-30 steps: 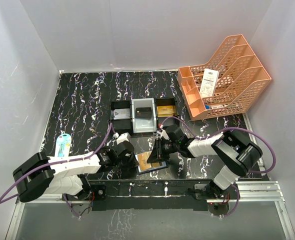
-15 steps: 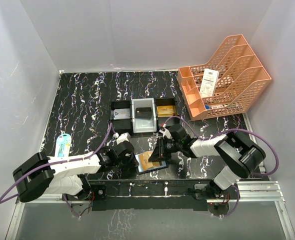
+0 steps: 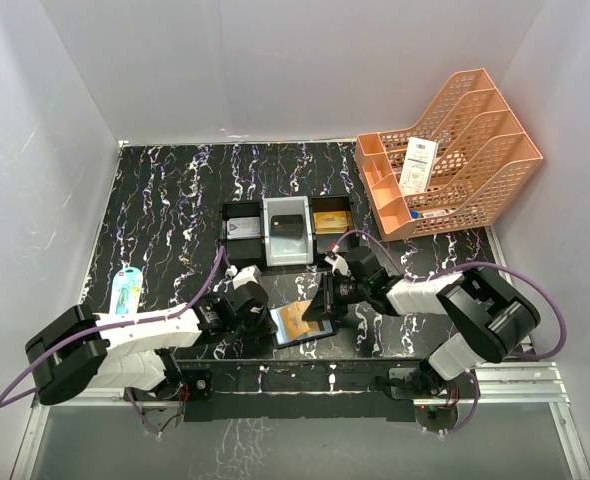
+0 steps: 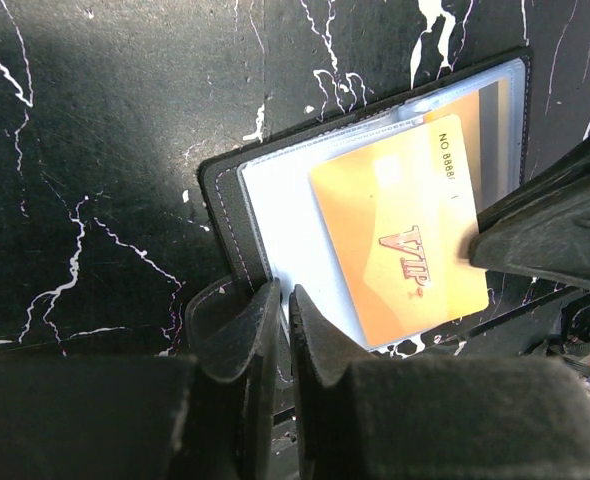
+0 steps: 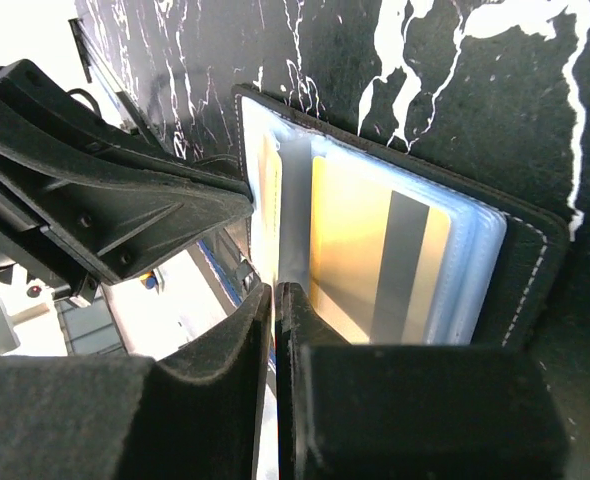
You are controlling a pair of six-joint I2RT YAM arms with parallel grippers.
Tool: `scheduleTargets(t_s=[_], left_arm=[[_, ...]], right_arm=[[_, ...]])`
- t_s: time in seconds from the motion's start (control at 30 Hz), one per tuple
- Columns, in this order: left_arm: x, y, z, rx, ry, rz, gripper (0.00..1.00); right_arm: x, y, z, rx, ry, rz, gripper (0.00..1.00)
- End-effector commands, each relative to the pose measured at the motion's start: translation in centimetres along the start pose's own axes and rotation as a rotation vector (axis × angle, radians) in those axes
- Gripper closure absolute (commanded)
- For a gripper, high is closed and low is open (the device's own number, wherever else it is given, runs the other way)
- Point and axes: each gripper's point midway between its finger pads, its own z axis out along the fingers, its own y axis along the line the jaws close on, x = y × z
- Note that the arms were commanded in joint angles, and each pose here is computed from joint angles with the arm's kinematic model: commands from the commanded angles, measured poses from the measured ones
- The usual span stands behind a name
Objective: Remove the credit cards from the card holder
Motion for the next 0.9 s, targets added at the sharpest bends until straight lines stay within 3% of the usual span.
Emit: scheduleTargets(t_s=[0.0,0.3,0.53,0.87], left_arm=[[1.5,3.0,-0.1,-0.097,0.046,0.026,0.92],[1.0,2.5,-0.7,-0.058,0.014,0.015,0.92],[1.1,2.3,-0.5,-0.052,0.024,0.022,0.91],[1.3,2.2,-0.2,-0.056,0.035,0.030,0.92]], right_arm=[[-0.6,1.0,-1.0,-0.035,-0.013,-0.061,0.94],[-0.7,0.9,-1.5,-0.026,-0.020,-0.078,0.94],[-1.2,1.1,-0.8,-0.006,-0.027,-0.084,0.73],[-0.9,0.5,1.4,0.004,0.005,-0.053,0.74]])
